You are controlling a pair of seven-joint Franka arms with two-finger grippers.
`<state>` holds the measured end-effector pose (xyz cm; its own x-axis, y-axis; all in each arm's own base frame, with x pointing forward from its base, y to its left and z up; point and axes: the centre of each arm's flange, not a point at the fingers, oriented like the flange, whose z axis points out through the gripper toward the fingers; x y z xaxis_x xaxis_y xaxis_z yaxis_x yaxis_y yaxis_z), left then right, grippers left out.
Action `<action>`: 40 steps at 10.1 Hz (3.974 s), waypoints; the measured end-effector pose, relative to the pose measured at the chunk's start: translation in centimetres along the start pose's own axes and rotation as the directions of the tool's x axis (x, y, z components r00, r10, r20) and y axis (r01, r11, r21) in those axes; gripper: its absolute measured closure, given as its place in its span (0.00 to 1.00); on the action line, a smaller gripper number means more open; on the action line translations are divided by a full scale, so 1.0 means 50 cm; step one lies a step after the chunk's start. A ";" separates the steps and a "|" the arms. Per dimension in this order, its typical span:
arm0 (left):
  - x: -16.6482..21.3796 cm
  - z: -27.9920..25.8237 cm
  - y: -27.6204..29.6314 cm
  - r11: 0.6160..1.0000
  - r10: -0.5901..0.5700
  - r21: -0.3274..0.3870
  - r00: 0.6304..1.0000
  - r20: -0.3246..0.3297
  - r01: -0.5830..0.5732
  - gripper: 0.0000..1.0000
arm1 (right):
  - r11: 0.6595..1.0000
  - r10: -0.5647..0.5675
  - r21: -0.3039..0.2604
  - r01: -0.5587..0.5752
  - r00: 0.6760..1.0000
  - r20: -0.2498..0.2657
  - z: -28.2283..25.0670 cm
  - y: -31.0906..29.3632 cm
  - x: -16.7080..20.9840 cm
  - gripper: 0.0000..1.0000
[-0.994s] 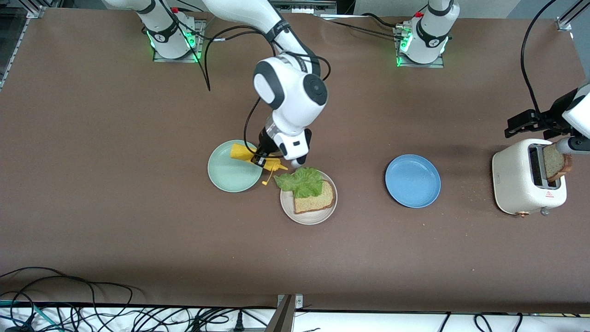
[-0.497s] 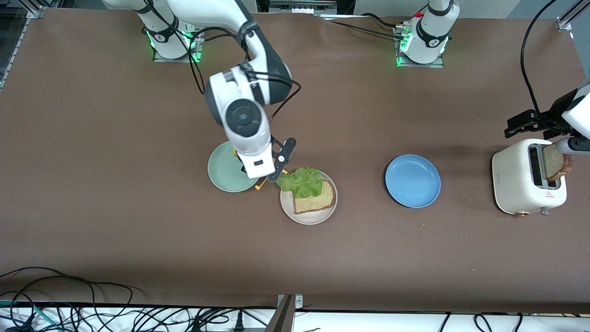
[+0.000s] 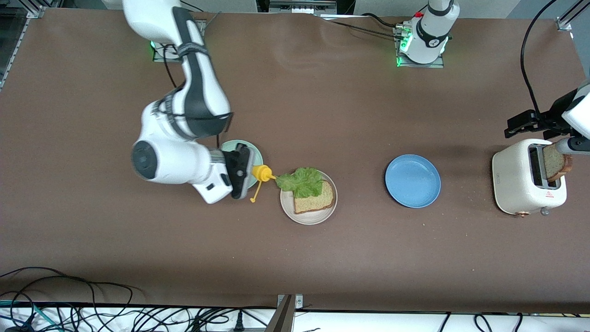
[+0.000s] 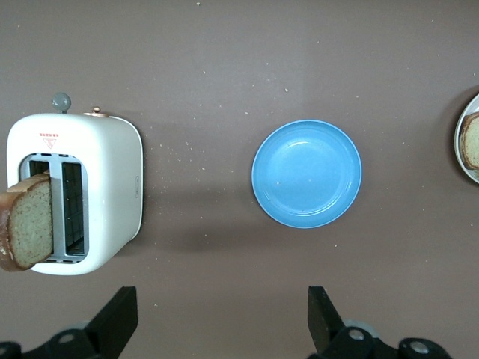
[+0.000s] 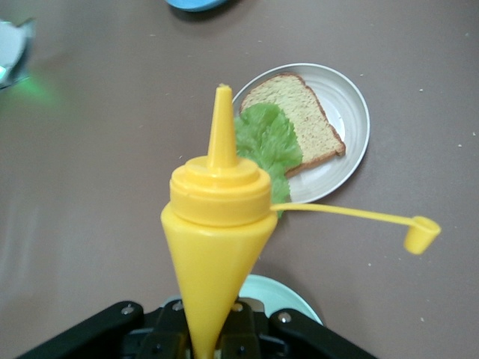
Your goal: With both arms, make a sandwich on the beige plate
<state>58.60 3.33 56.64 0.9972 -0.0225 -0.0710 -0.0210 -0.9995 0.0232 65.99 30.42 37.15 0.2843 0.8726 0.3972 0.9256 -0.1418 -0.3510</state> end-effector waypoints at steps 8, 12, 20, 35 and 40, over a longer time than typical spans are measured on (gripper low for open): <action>0.000 0.000 0.000 1.000 0.000 0.000 1.000 0.000 0.000 0.00 | 0.892 -0.336 0.057 0.448 0.742 -0.580 -0.005 0.118 -0.573 0.94; 0.001 0.001 0.000 1.000 0.000 0.000 1.000 0.002 0.000 0.00 | 0.876 -0.313 0.062 0.478 0.662 -0.681 0.110 0.139 -0.686 0.94; 0.067 0.166 -0.110 0.995 -0.082 0.060 0.989 0.125 0.075 0.00 | 0.881 -0.291 0.042 0.471 0.611 -0.737 0.182 0.150 -0.758 0.60; -0.002 0.352 -0.486 0.993 -0.079 0.091 0.992 0.099 0.070 0.01 | 0.834 0.421 0.525 -0.171 0.812 -0.404 -0.199 0.133 -0.771 0.00; -0.023 0.363 -0.498 0.995 -0.047 0.087 0.995 0.088 0.040 0.55 | 0.728 0.598 0.400 -0.556 0.801 0.025 -0.361 0.077 -0.553 0.00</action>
<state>56.65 27.87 38.03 0.9870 0.0229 -0.1594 0.0125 -0.9977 -0.0662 66.23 -2.69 40.13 0.7753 0.6255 0.0874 0.4159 -0.4014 -0.8161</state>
